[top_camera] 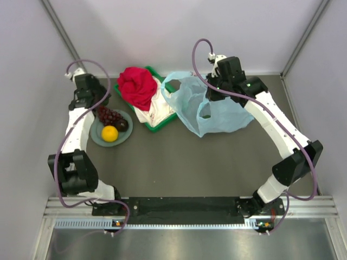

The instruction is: Place the fruits into the plastic bag

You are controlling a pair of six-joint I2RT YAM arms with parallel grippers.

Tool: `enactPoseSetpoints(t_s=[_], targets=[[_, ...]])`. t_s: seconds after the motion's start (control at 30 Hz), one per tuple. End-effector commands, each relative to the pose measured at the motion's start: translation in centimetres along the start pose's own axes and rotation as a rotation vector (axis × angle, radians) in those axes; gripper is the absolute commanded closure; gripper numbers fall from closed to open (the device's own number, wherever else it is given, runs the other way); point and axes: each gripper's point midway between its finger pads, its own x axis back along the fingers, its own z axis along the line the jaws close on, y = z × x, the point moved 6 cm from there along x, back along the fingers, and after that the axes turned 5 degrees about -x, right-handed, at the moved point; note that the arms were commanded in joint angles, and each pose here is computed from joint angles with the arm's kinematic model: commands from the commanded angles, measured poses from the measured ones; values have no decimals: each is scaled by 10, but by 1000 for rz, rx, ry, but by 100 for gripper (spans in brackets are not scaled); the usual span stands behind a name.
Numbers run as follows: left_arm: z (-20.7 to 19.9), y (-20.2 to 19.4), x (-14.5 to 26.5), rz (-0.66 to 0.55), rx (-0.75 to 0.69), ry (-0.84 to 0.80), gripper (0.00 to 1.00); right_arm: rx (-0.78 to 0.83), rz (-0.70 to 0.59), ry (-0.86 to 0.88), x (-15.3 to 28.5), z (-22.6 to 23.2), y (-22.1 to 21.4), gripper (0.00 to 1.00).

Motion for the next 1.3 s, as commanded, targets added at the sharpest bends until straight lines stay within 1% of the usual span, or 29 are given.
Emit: enactPoseSetpoints(t_s=[0.0, 0.03, 0.1, 0.13, 0.17, 0.27, 0.3, 0.4, 0.5, 0.57, 0.67, 0.73, 0.83, 0.9, 1.0, 1.07, 1.27], targets=[[-77, 24, 9, -101, -35, -217, 71, 1, -76, 20, 9, 3, 21, 100], [-88, 24, 10, -100, -33, -256, 71, 2, -75, 23, 9, 3, 21, 100], [-129, 13, 17, -77, -62, -383, 71, -1, -78, 24, 9, 4, 22, 100], [-143, 11, 19, -83, -72, -424, 71, -1, -75, 23, 8, 4, 21, 100], [-165, 1, 27, -67, -107, -503, 71, -3, -76, 22, 9, 3, 22, 100], [-203, -22, 33, -15, -128, -658, 72, -7, -78, 24, 9, 4, 22, 100], [-210, -33, 32, 22, -133, -697, 72, -10, -80, 22, 10, 4, 23, 100], [-235, -57, 37, 82, -154, -810, 72, -15, -80, 18, 9, 4, 23, 100], [-257, -74, 44, 138, -201, -919, 72, -22, -82, 13, 10, 3, 23, 100], [-272, -82, 50, 150, -249, -972, 72, -24, -83, 15, 11, 4, 22, 100], [-286, -95, 56, 184, -285, -1049, 72, -30, -81, 11, 12, 3, 21, 100], [-292, -102, 60, 210, -289, -1083, 72, -31, -78, 9, 13, 3, 20, 100], [-297, -110, 58, 241, -271, -1088, 71, -40, -87, -1, 14, 1, 20, 100], [-304, -119, 56, 274, -268, -1136, 71, -44, -87, -1, 14, 1, 18, 100], [-318, -134, 57, 312, -300, -1189, 71, -48, -89, 2, 13, 2, 20, 100], [-323, -145, 55, 343, -340, -1201, 71, -52, -90, 3, 14, 2, 21, 100], [-317, -171, 42, 433, -399, -1169, 70, -57, -82, 3, 14, 2, 19, 100]])
